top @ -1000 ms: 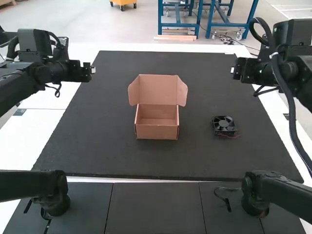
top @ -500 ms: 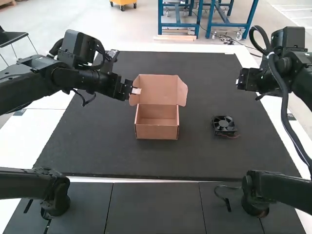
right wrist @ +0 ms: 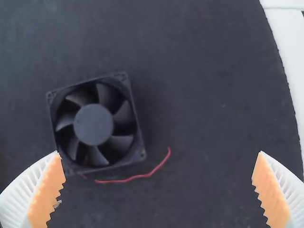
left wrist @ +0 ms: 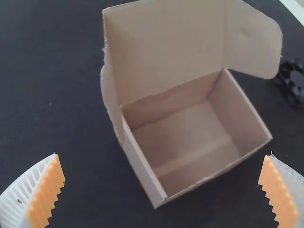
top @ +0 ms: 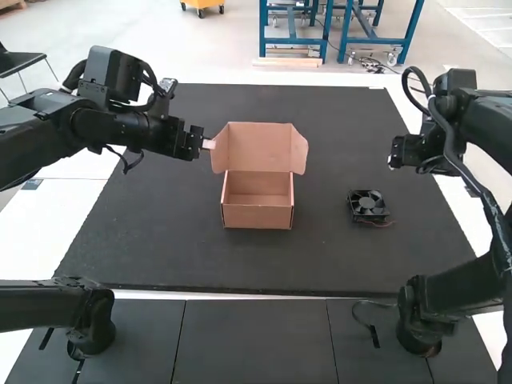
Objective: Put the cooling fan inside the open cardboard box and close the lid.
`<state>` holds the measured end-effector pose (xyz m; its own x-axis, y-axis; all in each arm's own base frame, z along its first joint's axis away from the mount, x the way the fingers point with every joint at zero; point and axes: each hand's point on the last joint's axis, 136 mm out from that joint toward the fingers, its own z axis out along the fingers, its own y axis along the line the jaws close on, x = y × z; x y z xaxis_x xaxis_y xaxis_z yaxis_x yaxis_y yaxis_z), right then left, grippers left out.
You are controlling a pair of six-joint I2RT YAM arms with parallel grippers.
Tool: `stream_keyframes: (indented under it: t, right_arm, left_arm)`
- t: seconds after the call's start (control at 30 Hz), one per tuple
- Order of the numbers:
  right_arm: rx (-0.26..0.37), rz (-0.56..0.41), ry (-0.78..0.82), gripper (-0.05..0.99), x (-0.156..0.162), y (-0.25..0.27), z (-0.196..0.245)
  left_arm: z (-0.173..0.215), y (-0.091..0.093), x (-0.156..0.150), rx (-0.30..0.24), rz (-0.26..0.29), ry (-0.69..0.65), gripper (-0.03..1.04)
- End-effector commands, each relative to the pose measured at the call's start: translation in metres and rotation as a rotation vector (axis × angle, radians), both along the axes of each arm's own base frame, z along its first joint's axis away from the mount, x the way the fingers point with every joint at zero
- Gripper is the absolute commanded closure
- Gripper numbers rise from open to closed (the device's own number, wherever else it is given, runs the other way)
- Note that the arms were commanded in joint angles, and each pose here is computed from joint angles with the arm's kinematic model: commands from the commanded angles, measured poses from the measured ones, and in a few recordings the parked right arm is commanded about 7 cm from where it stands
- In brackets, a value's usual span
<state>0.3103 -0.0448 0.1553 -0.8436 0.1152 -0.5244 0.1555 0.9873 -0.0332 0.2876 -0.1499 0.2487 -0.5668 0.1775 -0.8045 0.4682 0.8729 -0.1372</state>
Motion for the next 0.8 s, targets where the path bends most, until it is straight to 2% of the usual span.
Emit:
stream_keyframes:
  t: [0.0,0.2,0.47,0.77]
  right_arm:
    - [-0.009,0.022,0.009,0.03,0.004,-0.003,-0.001]
    - [-0.014,0.045,0.068,0.03,0.005,-0.003,-0.019]
    - [-0.002,0.054,0.163,0.04,0.010,-0.003,-0.049]
    - [0.043,0.057,0.209,0.04,0.031,-0.014,-0.057]
  left_arm:
    - [0.022,0.004,0.004,0.000,0.006,-0.066,0.04]
    - [0.017,0.006,0.001,0.031,-0.012,-0.061,0.04]
    - [0.019,0.005,0.001,0.029,-0.016,-0.068,0.04]
    - [0.021,0.005,0.002,0.027,-0.014,-0.075,0.04]
